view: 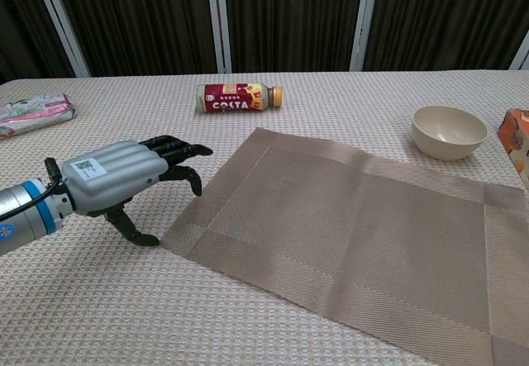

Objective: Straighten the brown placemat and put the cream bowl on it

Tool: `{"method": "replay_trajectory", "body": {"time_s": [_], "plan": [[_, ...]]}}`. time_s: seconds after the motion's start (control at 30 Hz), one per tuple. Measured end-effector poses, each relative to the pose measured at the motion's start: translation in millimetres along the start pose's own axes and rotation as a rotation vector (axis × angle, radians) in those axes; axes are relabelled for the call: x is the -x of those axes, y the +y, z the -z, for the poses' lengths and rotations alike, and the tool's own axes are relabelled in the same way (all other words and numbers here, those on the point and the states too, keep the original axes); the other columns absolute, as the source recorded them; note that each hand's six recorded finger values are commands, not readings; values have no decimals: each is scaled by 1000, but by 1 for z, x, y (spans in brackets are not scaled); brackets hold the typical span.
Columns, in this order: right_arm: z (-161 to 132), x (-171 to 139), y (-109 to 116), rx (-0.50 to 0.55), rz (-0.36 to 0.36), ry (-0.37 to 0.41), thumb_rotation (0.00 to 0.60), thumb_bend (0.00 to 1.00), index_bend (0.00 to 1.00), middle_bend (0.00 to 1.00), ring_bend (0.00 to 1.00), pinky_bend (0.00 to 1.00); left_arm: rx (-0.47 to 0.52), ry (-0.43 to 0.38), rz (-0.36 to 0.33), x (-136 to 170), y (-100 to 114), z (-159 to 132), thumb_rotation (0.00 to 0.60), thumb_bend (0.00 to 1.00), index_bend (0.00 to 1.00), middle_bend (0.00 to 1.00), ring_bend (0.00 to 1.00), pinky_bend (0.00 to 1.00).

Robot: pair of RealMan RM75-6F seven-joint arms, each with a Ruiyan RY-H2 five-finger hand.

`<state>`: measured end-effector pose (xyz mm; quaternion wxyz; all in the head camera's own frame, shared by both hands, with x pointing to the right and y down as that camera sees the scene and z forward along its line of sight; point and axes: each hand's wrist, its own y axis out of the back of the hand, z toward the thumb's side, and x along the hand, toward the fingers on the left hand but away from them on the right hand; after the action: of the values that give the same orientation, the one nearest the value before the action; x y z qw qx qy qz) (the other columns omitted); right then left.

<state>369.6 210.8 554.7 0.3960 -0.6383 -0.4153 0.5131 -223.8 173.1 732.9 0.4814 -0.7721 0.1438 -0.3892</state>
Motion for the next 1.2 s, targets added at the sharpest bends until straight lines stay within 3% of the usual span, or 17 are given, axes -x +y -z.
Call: {"method": "replay_trajectory", "body": {"time_s": [0.9,1.07,1.2], "plan": [[1,-2,4,12,5,4,600,0,0,0,0,0,-3,13,31,4,-6,-1,600,181,307,0,0,0],[1,-2,5,13,8,5,600,0,0,0,0,0,1,7,26,-2,-7,-7,600,306,314,0,0,0],[1,-2,5,14,8,3,600,0,0,0,0,0,2,-1,4,-5,-2,-10,600,322,318,0,0,0]]}}
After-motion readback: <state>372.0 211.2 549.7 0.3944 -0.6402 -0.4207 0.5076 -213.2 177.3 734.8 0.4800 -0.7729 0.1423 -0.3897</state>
